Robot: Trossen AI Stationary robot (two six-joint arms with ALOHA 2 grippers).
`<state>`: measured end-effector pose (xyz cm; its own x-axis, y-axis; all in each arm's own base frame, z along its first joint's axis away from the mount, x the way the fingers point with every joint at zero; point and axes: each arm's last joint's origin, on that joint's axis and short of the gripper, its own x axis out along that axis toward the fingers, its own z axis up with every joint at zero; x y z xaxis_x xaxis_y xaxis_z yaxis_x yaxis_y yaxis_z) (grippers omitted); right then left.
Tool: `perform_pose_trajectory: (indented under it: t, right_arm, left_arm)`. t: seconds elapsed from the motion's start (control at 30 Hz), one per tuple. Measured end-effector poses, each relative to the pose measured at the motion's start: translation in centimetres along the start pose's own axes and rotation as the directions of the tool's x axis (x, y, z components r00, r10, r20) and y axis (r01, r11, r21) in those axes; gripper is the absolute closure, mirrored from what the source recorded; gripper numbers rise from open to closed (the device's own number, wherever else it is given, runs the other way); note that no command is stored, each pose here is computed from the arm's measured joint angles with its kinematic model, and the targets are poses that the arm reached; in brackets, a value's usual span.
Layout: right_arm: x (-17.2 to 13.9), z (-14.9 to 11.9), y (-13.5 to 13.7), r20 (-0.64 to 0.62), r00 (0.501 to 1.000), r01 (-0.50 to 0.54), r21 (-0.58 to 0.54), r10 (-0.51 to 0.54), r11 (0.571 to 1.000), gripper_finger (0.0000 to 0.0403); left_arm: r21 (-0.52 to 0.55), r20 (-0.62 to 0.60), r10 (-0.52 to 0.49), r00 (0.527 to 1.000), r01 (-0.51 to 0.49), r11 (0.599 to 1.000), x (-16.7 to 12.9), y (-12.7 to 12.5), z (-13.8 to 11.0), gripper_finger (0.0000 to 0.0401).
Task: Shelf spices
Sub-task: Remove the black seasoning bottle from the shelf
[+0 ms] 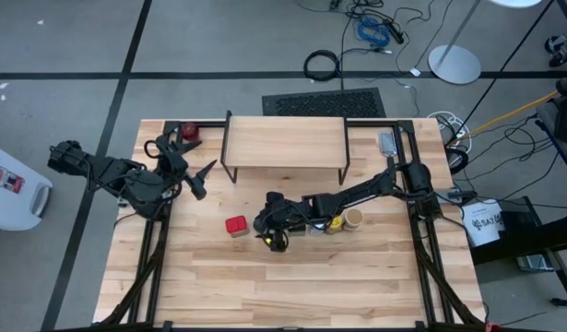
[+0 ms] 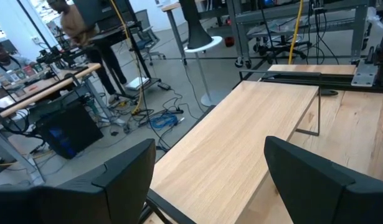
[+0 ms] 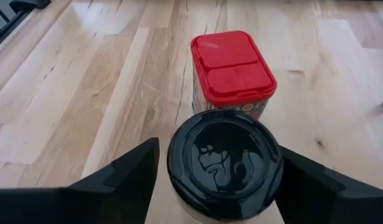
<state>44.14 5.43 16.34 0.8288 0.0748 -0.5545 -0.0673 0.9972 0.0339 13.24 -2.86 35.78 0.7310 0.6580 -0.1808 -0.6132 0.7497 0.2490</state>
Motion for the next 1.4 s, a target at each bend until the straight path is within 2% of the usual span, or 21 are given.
perform_pose_trajectory:
  t: [0.67, 1.07, 1.4]
  right_arm:
    - [-0.1, 0.5, 0.0, 0.012, 1.0, 0.0, -0.004, 0.0, 1.0, 0.0142]
    - [-0.4, 1.7, 0.1, -0.024, 1.0, 0.003, 0.038, -0.002, 0.999, 0.0103]
    - [-0.5, 1.6, 0.1, -0.07, 0.998, 0.011, 0.073, -0.006, 0.997, 0.0099]
  left_arm:
    - [0.001, 0.0, 0.0, 1.0, 0.0, 1.0, 0.0, 0.0, 0.0, 0.0091]
    - [0.0, 0.0, -0.001, 1.0, 0.001, 1.0, 0.0, 0.0, 0.0, 0.0091]
    - [0.0, -0.004, -0.027, 1.0, 0.027, 1.0, 0.0, -0.1, 0.0, 0.0091]
